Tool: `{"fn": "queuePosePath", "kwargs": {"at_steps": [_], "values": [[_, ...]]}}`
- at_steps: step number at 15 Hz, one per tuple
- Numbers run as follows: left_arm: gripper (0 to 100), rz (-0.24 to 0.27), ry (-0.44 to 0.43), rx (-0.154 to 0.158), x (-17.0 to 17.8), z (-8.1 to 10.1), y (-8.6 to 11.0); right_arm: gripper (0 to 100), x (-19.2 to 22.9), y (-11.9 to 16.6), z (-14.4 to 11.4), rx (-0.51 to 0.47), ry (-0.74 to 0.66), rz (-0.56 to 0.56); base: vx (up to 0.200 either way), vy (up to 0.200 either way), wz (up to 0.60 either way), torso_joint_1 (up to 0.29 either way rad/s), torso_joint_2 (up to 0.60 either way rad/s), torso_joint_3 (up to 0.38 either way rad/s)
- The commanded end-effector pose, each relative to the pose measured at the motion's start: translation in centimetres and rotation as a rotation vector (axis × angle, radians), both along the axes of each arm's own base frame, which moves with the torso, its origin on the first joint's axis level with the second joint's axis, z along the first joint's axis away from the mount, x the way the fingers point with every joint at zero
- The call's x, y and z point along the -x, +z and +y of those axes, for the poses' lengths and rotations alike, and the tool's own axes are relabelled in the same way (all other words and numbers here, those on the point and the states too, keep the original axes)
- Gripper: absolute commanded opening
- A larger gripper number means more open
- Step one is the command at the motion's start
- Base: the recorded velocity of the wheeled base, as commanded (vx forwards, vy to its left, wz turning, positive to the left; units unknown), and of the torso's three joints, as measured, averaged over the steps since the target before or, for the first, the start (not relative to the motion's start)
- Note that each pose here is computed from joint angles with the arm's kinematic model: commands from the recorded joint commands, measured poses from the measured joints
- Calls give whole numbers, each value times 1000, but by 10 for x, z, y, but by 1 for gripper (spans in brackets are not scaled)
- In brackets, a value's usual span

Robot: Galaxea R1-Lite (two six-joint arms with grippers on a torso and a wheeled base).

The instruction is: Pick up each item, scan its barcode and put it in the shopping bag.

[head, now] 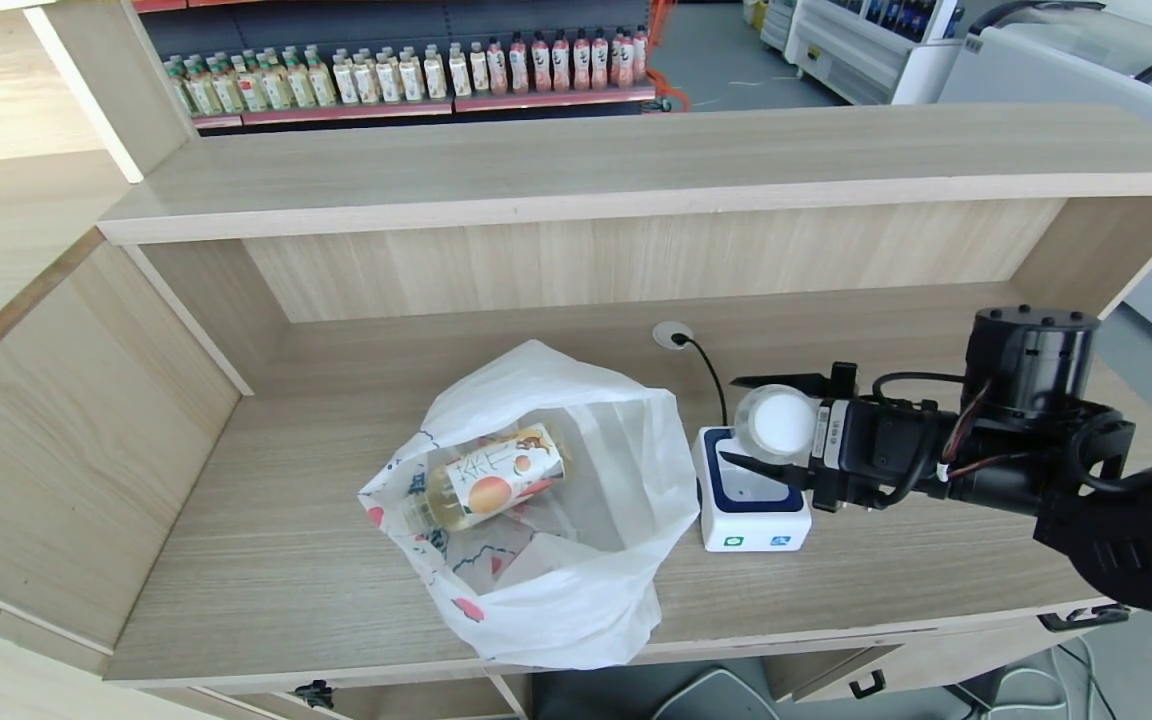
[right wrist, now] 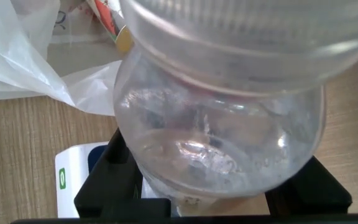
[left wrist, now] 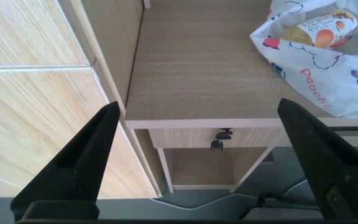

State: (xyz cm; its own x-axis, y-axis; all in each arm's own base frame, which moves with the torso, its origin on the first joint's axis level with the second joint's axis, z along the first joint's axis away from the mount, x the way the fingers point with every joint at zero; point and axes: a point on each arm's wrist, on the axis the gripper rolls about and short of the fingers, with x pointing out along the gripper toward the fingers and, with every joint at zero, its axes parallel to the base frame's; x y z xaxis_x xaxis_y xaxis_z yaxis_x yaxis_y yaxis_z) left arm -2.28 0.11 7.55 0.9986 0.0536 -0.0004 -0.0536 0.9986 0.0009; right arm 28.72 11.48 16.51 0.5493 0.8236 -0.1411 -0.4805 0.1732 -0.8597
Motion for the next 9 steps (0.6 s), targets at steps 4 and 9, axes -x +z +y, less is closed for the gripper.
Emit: {"fn": "queuePosePath", "kwargs": {"at_steps": [4, 9], "values": [[100, 0, 0, 1, 0, 0, 0, 0, -8, -12, 3, 8, 1, 21, 0, 0, 0, 0, 0, 0], [100, 0, 0, 1, 0, 0, 0, 0, -8, -14, 3, 2, 11, 12, 0, 0, 0, 0, 0, 0]]}}
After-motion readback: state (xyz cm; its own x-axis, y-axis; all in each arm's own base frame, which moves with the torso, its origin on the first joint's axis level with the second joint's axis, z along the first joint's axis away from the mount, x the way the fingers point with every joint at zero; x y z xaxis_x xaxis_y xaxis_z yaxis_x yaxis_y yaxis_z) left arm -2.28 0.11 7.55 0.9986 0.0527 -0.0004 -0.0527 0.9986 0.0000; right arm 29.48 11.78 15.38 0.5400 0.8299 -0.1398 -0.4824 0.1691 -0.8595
